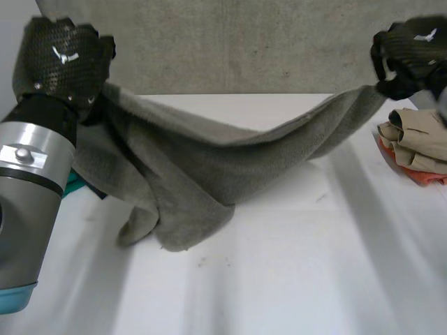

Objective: Fold the laundry.

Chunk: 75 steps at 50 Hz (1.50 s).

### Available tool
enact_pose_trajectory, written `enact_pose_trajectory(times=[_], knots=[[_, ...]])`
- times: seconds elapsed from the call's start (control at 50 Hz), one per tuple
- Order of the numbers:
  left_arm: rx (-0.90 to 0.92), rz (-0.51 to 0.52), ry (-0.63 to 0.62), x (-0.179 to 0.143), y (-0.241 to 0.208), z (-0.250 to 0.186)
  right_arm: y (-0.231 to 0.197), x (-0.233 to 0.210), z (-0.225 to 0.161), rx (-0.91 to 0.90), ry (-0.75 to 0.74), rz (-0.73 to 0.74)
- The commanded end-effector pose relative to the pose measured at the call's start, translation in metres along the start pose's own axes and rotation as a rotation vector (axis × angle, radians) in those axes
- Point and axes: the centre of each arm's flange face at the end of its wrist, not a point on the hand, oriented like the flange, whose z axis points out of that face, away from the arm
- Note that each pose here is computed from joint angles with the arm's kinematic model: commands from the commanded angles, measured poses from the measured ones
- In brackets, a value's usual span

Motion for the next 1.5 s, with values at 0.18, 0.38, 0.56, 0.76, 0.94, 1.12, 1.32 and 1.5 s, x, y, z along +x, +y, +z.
enact_pose_trajectory(times=[0.18, 0.38, 0.56, 0.76, 0.94, 1.12, 1.32, 1.5], knots=[[-0.371, 0.054, 0.155, 0.048, 0.132, 0.031, 0.048, -0.036, -0.032, -0.441, -0.211, -0.374], [-0.292, 0.057, 0.138, 0.066, 0.16, 0.097, 0.08, -0.042, 0.03, -0.301, -0.07, -0.293], [-0.267, 0.055, 0.191, 0.079, 0.138, 0.079, 0.068, -0.05, 0.018, -0.269, -0.098, -0.13], [-0.291, 0.055, 0.222, 0.074, 0.122, 0.045, 0.093, -0.07, 0.027, -0.364, -0.288, -0.074], [-0.289, 0.055, 0.219, 0.065, 0.111, 0.028, 0.131, -0.092, 0.037, -0.433, -0.411, -0.009], [-0.282, 0.055, 0.21, 0.058, 0.103, 0.021, 0.163, -0.105, 0.041, -0.484, -0.452, 0.012], [-0.286, 0.058, 0.201, 0.055, 0.104, 0.021, 0.155, -0.098, 0.04, -0.482, -0.419, -0.01], [-0.307, 0.059, 0.2, 0.054, 0.108, 0.02, 0.114, -0.086, 0.003, -0.51, -0.486, -0.14]])
